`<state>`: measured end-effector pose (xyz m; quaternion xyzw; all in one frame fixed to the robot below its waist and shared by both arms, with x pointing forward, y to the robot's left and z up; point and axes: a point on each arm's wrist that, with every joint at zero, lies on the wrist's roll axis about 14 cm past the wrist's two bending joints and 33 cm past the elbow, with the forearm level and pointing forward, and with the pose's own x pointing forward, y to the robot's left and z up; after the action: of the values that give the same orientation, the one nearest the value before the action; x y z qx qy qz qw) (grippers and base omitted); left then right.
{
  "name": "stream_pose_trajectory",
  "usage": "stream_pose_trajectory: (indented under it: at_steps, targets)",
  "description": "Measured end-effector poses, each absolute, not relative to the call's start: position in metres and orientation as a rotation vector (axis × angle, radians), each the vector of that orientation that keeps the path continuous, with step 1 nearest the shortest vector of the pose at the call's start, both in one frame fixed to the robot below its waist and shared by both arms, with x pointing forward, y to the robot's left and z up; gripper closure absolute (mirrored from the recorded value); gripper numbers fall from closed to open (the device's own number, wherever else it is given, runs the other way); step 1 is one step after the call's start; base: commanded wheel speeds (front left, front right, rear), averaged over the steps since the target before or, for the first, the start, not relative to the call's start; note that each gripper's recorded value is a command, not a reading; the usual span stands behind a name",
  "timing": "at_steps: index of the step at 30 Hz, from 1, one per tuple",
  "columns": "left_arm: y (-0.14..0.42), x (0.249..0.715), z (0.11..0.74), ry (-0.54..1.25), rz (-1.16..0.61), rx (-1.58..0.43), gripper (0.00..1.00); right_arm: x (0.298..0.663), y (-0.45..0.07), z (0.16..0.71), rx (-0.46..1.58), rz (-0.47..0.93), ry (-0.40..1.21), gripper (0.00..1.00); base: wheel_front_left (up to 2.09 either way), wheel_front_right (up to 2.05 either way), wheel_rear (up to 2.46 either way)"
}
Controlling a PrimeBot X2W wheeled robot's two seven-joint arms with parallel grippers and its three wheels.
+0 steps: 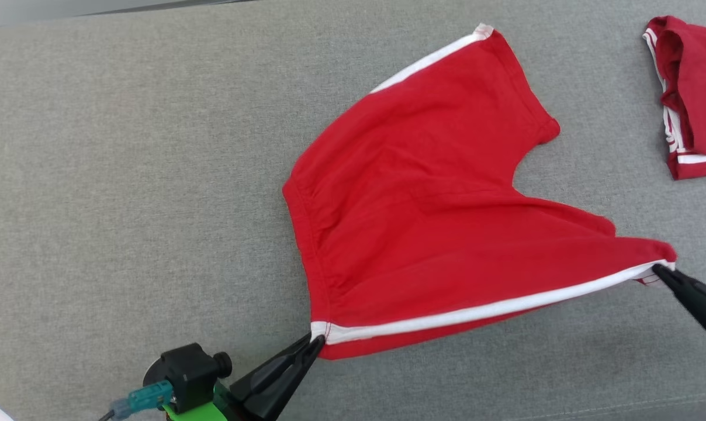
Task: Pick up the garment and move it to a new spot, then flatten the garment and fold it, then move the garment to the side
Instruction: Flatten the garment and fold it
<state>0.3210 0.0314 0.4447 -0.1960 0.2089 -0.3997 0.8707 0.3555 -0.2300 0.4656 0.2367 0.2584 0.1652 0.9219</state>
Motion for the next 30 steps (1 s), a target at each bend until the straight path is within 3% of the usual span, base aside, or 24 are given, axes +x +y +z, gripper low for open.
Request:
stream_pose_trajectory:
  at_steps: [9,19,30]
  targets:
    - [0.034,0.346,0.484,0.44,-0.803,-0.633,1.0,0.396,-0.229,0.489,0.369,0.413,0.482,1.0,0.0,0.0,0.0]
    - [0.037,0.417,0.472,0.543,-0.699,-0.897,1.0,0.491,-0.2,0.498,0.477,0.49,0.517,1.0,0.0,0.0,0.0]
    - [0.059,0.476,0.454,0.535,-0.605,-0.95,1.0,0.571,-0.179,0.462,0.518,0.494,0.589,1.0,0.0,0.0,0.0]
